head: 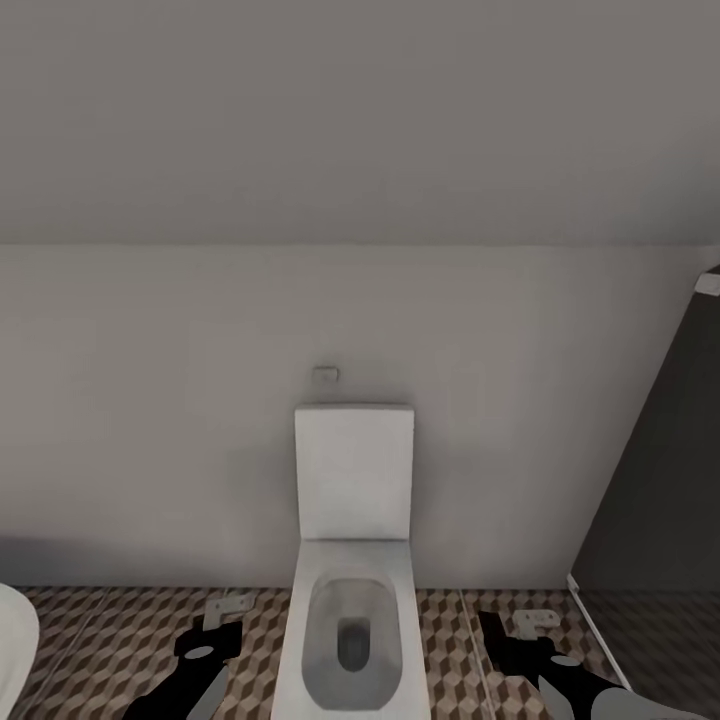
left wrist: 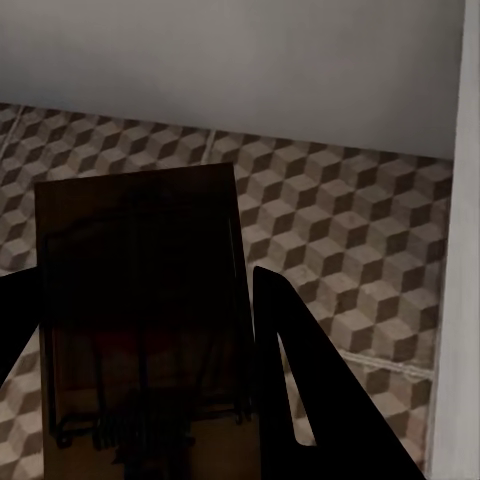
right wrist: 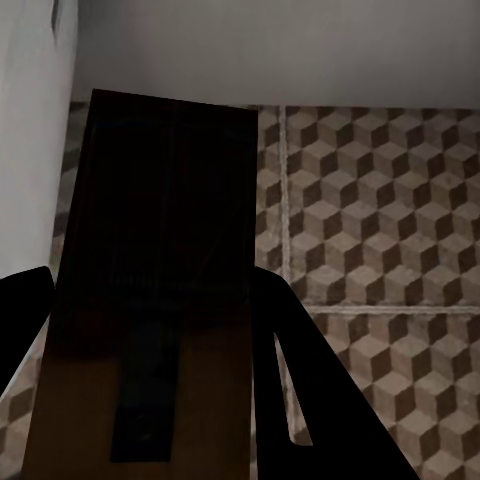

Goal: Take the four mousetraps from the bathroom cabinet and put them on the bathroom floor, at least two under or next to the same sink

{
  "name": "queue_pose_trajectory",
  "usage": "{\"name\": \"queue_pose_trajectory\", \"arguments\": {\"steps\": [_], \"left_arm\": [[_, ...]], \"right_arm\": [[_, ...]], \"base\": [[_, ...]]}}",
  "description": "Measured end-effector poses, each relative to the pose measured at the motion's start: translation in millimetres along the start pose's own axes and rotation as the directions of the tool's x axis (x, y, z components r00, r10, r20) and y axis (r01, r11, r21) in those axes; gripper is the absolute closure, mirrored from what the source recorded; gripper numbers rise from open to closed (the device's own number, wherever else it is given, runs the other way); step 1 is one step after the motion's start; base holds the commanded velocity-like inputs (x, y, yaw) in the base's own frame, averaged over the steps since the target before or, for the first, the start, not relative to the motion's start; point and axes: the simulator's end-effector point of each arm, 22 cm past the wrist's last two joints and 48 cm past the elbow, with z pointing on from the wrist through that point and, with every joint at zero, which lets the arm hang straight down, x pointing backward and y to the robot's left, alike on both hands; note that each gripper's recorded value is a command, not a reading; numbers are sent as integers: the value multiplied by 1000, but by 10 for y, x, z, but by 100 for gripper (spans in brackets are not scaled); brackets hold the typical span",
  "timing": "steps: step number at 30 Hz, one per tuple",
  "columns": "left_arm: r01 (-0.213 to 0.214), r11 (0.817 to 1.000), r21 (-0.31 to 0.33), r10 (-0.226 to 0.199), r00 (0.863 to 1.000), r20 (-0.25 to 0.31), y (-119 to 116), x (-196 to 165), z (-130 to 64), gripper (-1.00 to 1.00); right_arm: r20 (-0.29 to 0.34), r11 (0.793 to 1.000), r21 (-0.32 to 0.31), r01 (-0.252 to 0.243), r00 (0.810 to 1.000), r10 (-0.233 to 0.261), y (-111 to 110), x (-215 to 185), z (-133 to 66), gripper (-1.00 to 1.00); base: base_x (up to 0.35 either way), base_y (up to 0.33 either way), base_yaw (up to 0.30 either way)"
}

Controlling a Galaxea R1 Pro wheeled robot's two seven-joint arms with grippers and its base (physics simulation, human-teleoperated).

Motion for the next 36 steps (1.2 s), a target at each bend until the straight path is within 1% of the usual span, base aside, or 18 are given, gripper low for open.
{"name": "queue_pose_trajectory", "arguments": {"steps": [6, 11, 15, 36], "left_arm": [[-4, 1000, -4, 4, 1000, 2, 11, 59, 73, 100], [-6, 1000, -17, 6, 1000, 5, 100, 101, 150, 100], [-6, 1000, -22, 6, 1000, 5, 125, 144, 203, 100], [-7, 1000, -19, 7, 1000, 6, 59, 401, 447, 100]], "right_arm": [[0, 1000, 0, 0, 1000, 0, 3, 59, 74, 100], [1, 1000, 0, -2, 1000, 2, 5, 108, 136, 100], [1, 1000, 0, -2, 1000, 2, 6, 150, 187, 100], [1, 1000, 0, 0, 1000, 0, 17, 387, 456, 100]], "base": [[0, 0, 0], [0, 0, 0], [0, 0, 0], [0, 0, 0]]}}
